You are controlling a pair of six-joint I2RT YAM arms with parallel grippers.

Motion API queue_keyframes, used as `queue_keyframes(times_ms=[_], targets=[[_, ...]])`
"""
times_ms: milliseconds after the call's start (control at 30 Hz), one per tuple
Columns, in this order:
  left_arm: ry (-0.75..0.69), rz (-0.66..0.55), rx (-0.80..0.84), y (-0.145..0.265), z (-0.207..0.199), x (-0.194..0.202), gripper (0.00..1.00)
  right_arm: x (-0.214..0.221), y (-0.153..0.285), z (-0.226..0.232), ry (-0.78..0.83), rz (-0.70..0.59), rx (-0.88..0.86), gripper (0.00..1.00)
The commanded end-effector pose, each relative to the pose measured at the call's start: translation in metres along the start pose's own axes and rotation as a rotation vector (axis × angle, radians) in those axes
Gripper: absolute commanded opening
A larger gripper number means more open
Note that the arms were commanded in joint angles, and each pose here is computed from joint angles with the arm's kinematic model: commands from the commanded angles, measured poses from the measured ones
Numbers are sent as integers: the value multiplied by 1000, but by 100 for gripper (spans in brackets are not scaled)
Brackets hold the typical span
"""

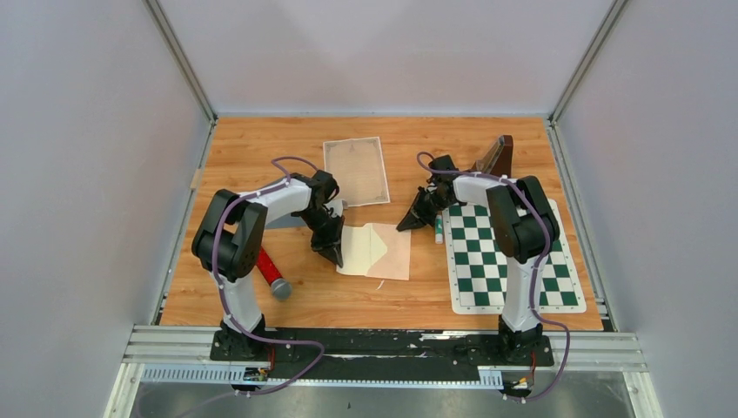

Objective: Place the letter into the envelope and seal it
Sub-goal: Place the letter in the envelope.

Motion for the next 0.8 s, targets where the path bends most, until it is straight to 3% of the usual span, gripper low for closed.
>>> queue_keyframes(times_ms=[0, 133, 333, 500, 567, 767], targets=[[-38, -9, 49, 6, -10, 3, 0, 0, 4, -9, 10, -26, 42, 0], [-37, -6, 52, 6, -11, 1, 0, -9, 19, 22, 179, -56, -48, 1], [-40, -11, 52, 6, -13, -2, 0, -9, 33, 41, 355, -77, -100, 18], [-35, 6, 45, 4, -12, -2, 0, 0, 33, 46, 412, -58, -125, 9], [-32, 10, 44, 4, -12, -2, 0, 2, 33, 43, 413, -57, -114, 10], [-44, 1, 53, 6, -15, -5, 1, 22, 47, 21, 409, -36, -59, 41]])
Point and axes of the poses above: each gripper's point midway between its finger pads, its own y axis back along the fingers, its own z axis along the line the jaws close on, x = y × z, the point moved 2 cm from there along y, back along the fingers, and after that the axes turned 9 degrees about y, right-handed, at the moved point
